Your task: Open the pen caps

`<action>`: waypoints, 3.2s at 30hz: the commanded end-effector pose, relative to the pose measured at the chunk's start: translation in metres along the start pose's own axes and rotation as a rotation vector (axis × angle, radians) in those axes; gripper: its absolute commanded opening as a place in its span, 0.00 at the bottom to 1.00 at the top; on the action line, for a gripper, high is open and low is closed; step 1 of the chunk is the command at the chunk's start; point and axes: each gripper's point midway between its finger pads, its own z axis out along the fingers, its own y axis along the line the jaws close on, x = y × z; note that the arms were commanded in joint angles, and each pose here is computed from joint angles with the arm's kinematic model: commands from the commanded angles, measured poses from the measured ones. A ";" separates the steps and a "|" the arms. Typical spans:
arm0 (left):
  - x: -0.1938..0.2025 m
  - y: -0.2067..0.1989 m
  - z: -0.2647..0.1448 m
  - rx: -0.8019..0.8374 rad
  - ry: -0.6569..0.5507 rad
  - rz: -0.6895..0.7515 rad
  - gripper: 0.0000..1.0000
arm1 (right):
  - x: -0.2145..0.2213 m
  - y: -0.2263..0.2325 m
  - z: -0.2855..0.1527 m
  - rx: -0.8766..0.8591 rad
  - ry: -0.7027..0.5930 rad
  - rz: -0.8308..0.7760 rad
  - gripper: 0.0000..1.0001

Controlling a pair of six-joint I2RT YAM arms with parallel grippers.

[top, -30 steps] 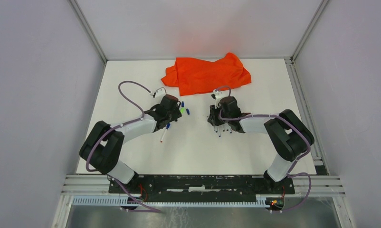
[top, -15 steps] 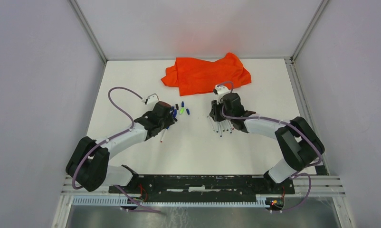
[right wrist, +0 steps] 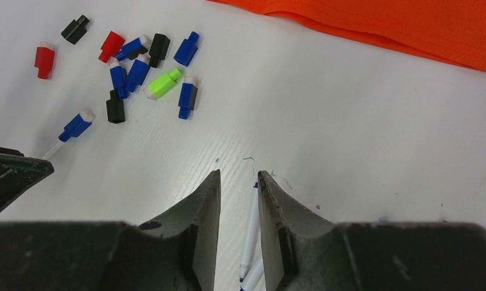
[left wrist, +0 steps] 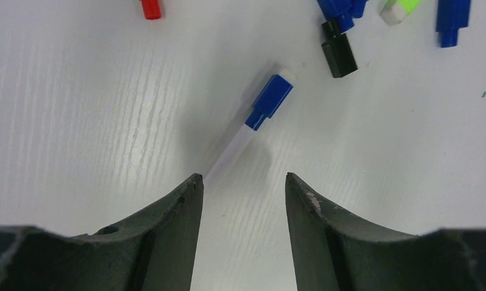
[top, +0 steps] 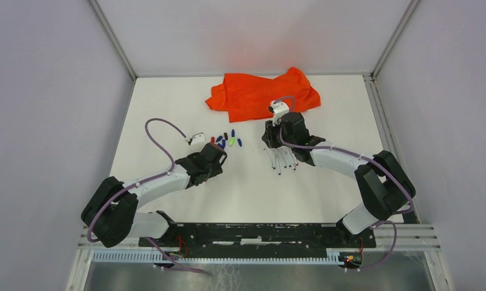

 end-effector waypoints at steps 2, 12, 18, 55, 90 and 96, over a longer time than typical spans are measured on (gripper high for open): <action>0.007 0.016 0.003 -0.067 -0.029 -0.032 0.58 | -0.029 0.006 -0.007 -0.007 -0.064 -0.013 0.34; 0.019 0.023 0.014 -0.105 -0.008 -0.008 0.56 | -0.033 0.006 -0.016 -0.001 -0.082 -0.013 0.35; 0.027 0.028 0.018 -0.119 0.004 -0.001 0.55 | -0.030 0.005 -0.019 0.003 -0.083 -0.010 0.35; 0.011 -0.041 -0.017 0.396 -0.126 0.042 0.02 | -0.024 0.057 -0.019 -0.301 -0.088 0.043 0.36; -0.017 -0.086 -0.058 0.706 -0.302 0.059 0.02 | -0.013 0.123 -0.004 -0.644 -0.086 0.336 0.49; -0.011 -0.091 -0.056 0.707 -0.292 0.071 0.02 | -0.016 0.127 0.000 -0.650 -0.087 0.341 0.50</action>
